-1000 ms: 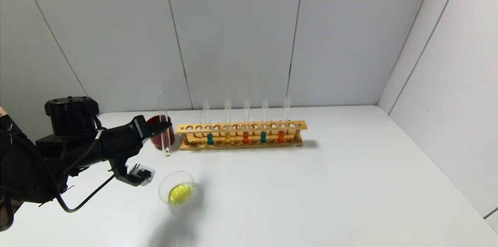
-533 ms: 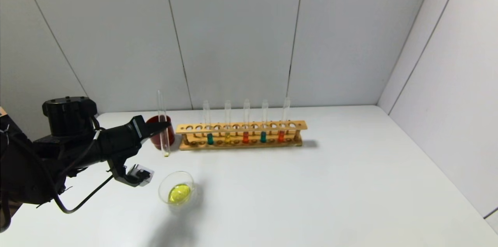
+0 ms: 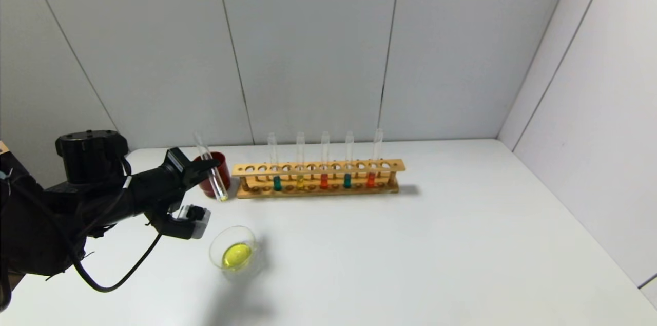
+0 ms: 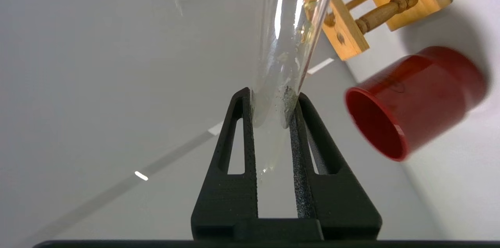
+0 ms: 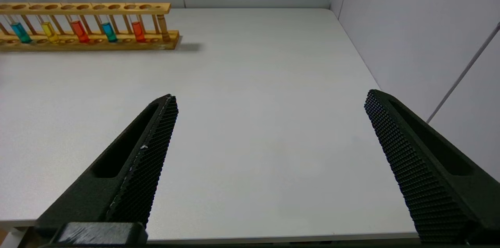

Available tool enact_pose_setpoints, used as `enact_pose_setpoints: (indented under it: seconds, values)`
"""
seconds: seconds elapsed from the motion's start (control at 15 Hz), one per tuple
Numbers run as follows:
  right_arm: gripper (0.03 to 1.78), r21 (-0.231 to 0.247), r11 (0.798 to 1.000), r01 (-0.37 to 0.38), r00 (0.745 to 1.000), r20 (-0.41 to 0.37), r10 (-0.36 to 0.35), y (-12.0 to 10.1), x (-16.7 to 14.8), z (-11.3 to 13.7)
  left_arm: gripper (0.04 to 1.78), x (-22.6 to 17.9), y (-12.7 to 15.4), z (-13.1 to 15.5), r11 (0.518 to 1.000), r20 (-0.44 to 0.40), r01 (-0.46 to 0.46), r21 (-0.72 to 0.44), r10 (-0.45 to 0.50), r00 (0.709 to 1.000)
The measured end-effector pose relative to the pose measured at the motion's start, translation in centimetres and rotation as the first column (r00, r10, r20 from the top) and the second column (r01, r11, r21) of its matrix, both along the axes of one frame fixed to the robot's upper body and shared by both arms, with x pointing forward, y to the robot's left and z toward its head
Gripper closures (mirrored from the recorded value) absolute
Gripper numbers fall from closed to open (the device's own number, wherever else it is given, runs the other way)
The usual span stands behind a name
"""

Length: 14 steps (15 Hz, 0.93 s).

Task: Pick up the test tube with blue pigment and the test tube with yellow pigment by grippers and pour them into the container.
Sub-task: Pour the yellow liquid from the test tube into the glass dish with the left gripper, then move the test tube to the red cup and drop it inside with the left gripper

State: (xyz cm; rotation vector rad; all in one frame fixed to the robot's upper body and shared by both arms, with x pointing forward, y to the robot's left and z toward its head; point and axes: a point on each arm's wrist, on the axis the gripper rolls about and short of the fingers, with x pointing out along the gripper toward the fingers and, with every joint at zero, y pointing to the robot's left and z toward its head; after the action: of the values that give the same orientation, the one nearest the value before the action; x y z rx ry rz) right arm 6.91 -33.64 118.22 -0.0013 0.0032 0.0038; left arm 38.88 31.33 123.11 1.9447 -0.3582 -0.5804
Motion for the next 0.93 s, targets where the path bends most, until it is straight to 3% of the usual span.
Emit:
enact_pose_setpoints:
  seconds: [0.07,0.2,0.33,0.53,0.73,0.93]
  values:
    - [0.06,0.0,1.0,0.0,1.0,0.0,0.0,0.0,0.0,0.0,1.51,0.0,-0.1,0.5,0.995,-0.015,-0.065,-0.08,0.064,0.998]
    - [0.06,0.0,1.0,0.0,1.0,0.0,0.0,0.0,0.0,0.0,1.51,-0.1,-0.3,1.9,0.938,-0.021,-0.226,-0.262,0.228,0.973]
    - [0.06,0.0,1.0,0.0,1.0,0.0,0.0,0.0,0.0,0.0,1.51,-0.6,-0.2,3.0,0.817,-0.081,-0.374,-0.439,0.378,0.922]
    - [0.06,0.0,1.0,0.0,1.0,0.0,0.0,0.0,0.0,0.0,1.51,-1.4,0.0,3.0,0.599,-0.227,-0.515,-0.613,0.491,0.841]
    - [0.06,0.0,1.0,0.0,1.0,0.0,0.0,0.0,0.0,0.0,1.51,-1.2,-0.6,3.0,0.367,-0.397,-0.59,-0.719,0.48,0.782]
    - [0.06,0.0,1.0,0.0,1.0,0.0,0.0,0.0,0.0,0.0,1.51,0.2,-1.6,4.6,0.118,-0.536,-0.604,-0.789,0.351,0.768]
